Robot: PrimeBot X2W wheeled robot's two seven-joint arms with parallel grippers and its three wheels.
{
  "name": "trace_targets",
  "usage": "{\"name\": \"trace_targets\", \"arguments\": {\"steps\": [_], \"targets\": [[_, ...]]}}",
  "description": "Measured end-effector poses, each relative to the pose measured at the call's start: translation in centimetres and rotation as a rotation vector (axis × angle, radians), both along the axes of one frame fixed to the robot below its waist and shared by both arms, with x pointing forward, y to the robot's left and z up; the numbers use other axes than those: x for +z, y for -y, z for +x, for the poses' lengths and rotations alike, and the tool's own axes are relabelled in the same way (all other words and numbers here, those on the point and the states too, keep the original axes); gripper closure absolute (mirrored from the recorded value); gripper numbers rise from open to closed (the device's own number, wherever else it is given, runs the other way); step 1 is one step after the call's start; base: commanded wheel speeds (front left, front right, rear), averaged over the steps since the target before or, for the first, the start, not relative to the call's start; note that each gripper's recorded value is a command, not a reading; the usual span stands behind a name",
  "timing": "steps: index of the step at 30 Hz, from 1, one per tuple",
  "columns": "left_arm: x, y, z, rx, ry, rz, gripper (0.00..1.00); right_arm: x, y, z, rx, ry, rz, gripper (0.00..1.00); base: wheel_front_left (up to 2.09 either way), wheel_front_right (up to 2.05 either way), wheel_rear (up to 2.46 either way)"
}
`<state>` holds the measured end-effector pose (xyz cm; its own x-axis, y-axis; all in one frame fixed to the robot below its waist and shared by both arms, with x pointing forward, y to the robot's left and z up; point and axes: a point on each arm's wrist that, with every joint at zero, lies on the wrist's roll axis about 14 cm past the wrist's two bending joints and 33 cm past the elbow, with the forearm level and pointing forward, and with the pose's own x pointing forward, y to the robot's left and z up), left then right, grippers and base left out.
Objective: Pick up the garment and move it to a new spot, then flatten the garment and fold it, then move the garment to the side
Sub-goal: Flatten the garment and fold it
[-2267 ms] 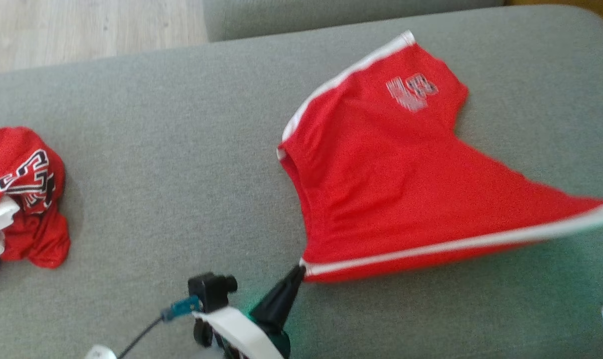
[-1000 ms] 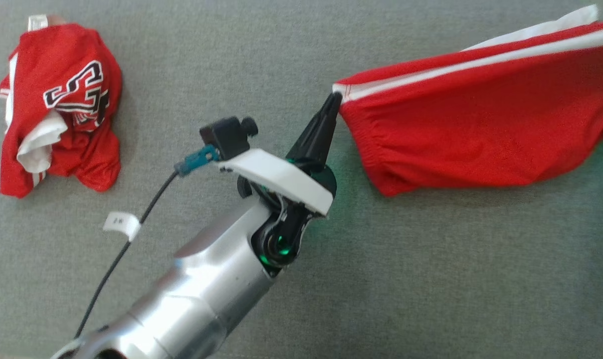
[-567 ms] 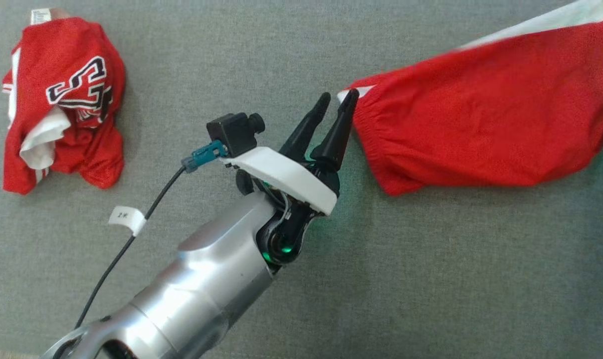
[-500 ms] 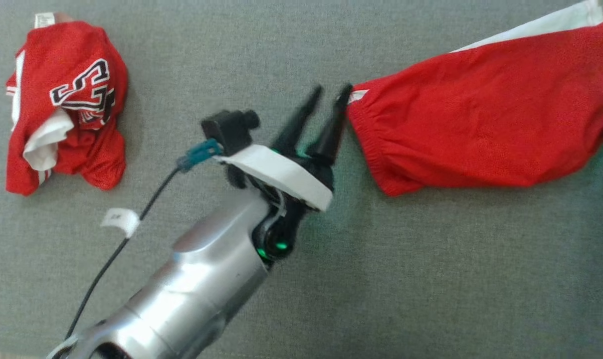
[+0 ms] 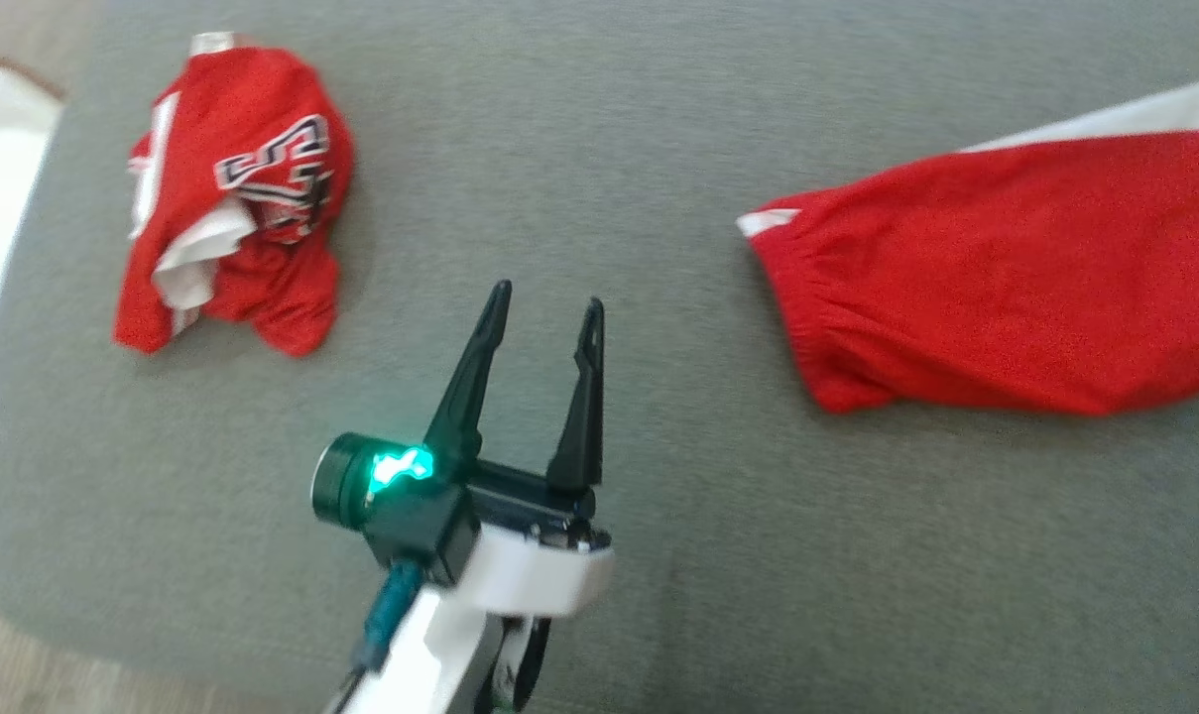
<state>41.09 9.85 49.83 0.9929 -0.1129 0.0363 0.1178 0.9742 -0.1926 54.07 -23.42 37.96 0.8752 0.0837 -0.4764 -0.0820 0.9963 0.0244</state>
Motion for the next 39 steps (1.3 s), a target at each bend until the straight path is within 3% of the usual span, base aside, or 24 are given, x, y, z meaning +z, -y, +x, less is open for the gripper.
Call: {"name": "trace_targets", "arguments": {"steps": [6,7,9,10,18,29,34,39], "targets": [[0.6,-2.3,-2.2,0.084,0.022,0.091,0.00,-3.1,-0.2,0.0,-0.015,-0.142,-0.016,0.00,0.00,0.00,0.00],[0.6,-2.6,-2.6,0.095,0.019,0.099,0.00,-3.3,-0.6,0.1,-0.011,-0.154,-0.012,0.07,0.00,0.00,0.00],[0.5,-3.3,-3.2,0.119,0.016,0.109,0.00,-3.3,-1.4,0.4,-0.009,-0.175,0.012,0.93,0.00,0.00,0.00],[0.5,-3.6,-3.4,0.129,0.014,0.110,0.00,-3.2,-1.8,0.5,-0.009,-0.180,0.028,1.00,0.00,0.00,0.00],[0.9,-2.7,-3.2,0.094,0.036,0.116,0.00,-1.8,0.6,-1.1,-0.069,-0.142,0.030,1.00,0.00,0.00,0.00],[1.6,2.8,-1.6,-0.096,0.086,0.075,0.00,2.7,12.7,-7.4,-0.304,-0.025,-0.064,1.00,0.00,0.00,0.00],[1.4,3.9,-1.1,-0.131,0.089,0.077,0.00,5.6,12.7,-6.9,-0.278,0.089,-0.072,1.00,0.00,0.00,0.00],[1.7,4.4,-1.3,-0.147,0.097,0.080,0.00,9.6,8.4,-4.4,-0.159,0.231,-0.047,1.00,0.00,0.00,0.00]]}}
